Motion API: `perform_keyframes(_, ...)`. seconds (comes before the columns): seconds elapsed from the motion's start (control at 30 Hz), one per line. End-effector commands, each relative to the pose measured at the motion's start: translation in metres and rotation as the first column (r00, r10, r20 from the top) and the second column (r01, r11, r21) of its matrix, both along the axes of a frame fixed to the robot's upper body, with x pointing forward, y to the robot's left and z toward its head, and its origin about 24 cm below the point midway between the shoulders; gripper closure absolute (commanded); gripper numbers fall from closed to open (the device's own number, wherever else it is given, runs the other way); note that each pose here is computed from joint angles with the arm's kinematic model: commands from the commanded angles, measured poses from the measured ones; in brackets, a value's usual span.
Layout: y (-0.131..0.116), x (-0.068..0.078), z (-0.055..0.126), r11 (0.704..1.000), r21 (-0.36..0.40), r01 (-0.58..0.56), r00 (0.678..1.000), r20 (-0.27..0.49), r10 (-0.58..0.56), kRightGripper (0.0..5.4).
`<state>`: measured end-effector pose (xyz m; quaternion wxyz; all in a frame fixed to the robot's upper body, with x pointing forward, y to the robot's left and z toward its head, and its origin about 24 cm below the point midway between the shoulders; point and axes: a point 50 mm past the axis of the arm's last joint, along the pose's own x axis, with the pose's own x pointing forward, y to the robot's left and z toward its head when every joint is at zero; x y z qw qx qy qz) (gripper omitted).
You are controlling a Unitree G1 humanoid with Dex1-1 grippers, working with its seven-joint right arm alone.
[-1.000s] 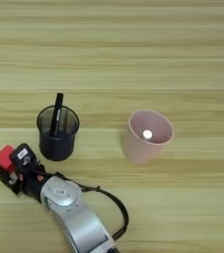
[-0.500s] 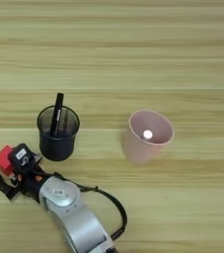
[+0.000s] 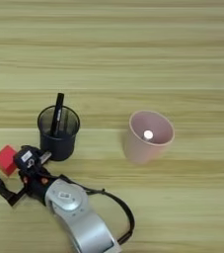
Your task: Move the objects on the table
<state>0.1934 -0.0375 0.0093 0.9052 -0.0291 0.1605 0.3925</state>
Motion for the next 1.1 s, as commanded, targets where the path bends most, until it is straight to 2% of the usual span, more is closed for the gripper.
perform_keyframes(0.03,-0.018,-0.008,-0.018,0.996,-0.077,0.045,0.995,-0.086,-0.052,0.05)
perform_keyframes(0.37,-0.027,-0.016,-0.014,0.995,-0.084,0.049,0.995,-0.088,-0.056,0.05)
perform_keyframes(0.5,-0.027,-0.023,-0.013,0.998,-0.041,0.044,0.988,-0.148,-0.049,0.05)
perform_keyframes(0.8,-0.030,-0.035,-0.004,0.999,-0.012,0.035,0.983,-0.181,-0.036,0.05)
perform_keyframes(1.0,-0.039,-0.043,0.003,0.999,-0.017,0.051,0.982,-0.180,-0.054,0.05)
perform_keyframes(1.1,-0.046,-0.045,0.006,0.996,-0.045,0.075,0.984,-0.156,-0.081,0.05)
